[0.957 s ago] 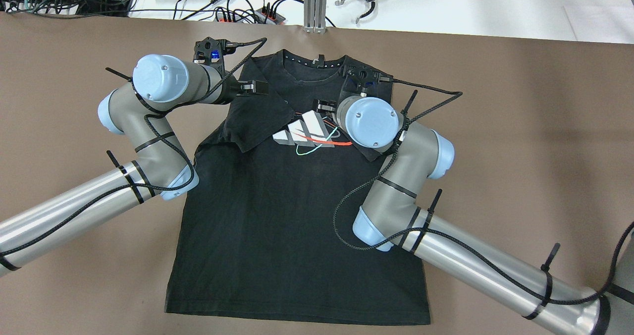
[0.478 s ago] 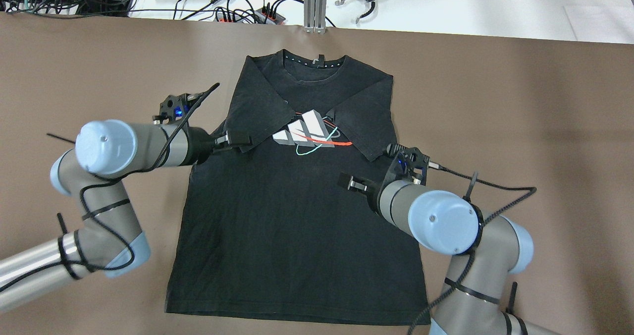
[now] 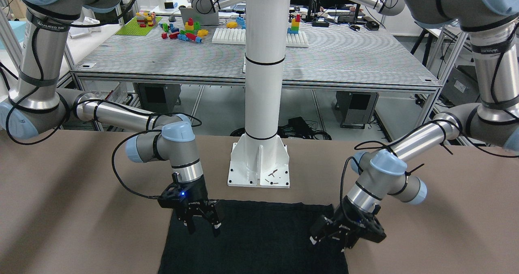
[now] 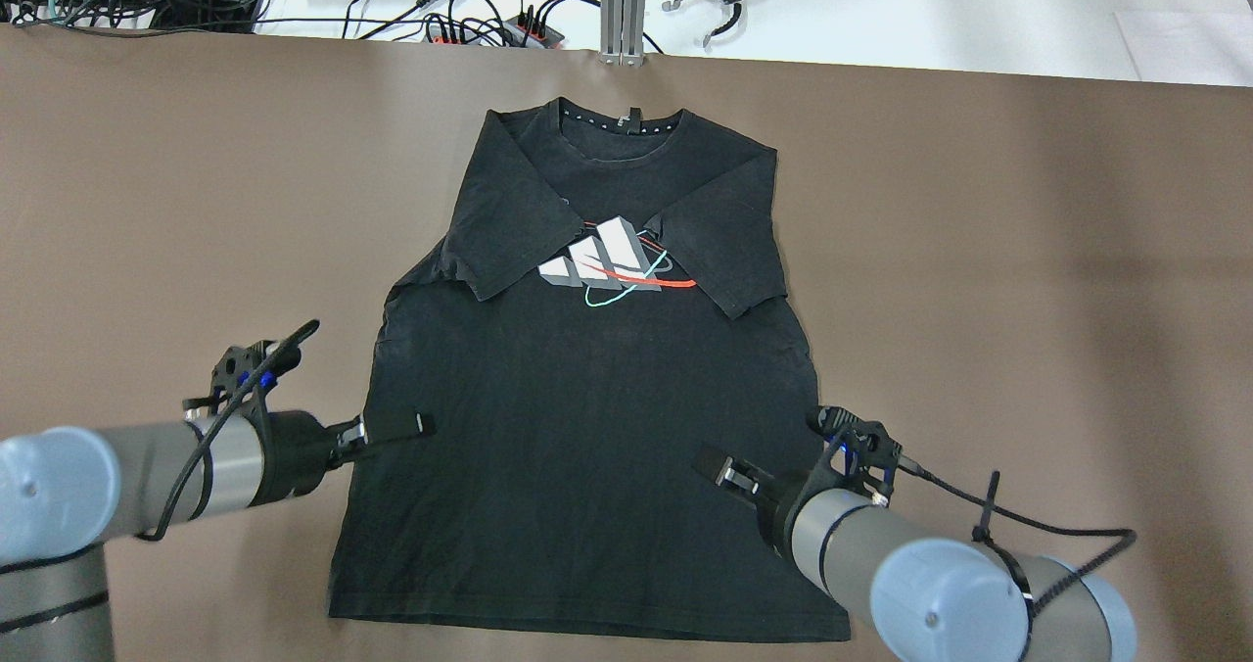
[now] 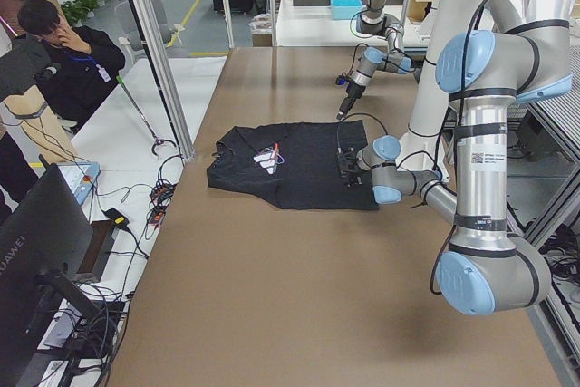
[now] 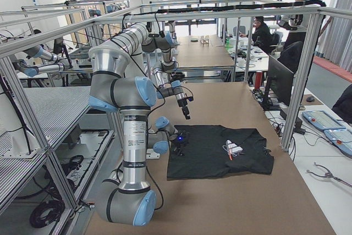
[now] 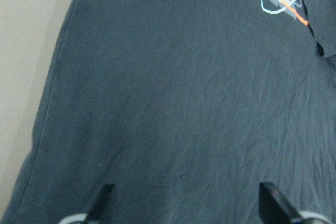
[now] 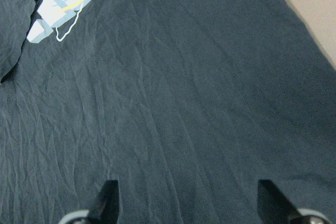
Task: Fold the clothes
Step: 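Move both grippers down to the hem corners nearest the robot, then grasp the two hem corners with the left and right grippers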
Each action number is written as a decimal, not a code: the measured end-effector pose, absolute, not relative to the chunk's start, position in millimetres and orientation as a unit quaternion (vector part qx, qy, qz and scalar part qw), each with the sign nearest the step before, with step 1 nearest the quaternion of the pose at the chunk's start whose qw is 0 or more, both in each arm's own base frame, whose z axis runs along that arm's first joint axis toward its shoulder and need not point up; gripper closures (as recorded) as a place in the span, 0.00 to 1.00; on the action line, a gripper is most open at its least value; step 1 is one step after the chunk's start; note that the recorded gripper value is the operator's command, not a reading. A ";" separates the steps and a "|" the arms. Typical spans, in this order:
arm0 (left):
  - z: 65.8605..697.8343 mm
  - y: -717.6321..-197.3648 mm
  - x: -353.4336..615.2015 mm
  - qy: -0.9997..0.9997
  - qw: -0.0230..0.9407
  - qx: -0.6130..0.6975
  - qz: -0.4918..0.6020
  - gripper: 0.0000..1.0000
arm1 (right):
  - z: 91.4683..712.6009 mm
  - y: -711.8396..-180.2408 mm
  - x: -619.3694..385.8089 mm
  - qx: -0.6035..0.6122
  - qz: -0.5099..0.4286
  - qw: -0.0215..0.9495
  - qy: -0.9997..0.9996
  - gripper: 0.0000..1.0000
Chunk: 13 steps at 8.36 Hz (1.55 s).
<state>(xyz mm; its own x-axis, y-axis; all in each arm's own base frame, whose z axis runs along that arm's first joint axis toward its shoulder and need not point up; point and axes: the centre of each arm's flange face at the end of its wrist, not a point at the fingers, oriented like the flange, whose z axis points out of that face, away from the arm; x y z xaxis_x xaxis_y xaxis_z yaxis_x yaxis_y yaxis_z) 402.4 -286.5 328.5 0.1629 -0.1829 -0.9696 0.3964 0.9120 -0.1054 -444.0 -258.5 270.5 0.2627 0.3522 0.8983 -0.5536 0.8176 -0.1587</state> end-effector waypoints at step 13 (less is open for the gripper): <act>426.0 -185.5 435.8 0.560 0.803 0.075 -0.189 0.53 | 320.5 -190.7 -416.5 0.084 0.299 0.760 -0.570 0.06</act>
<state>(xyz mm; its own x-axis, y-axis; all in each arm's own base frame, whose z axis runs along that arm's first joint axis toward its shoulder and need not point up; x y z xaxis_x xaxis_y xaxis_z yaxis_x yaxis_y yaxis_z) 435.8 -185.5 426.0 0.3014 -0.2187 -0.9281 0.3876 0.9174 -0.0903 -416.5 -190.7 320.5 0.1707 0.3589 0.9176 -0.5515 0.8066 -0.2129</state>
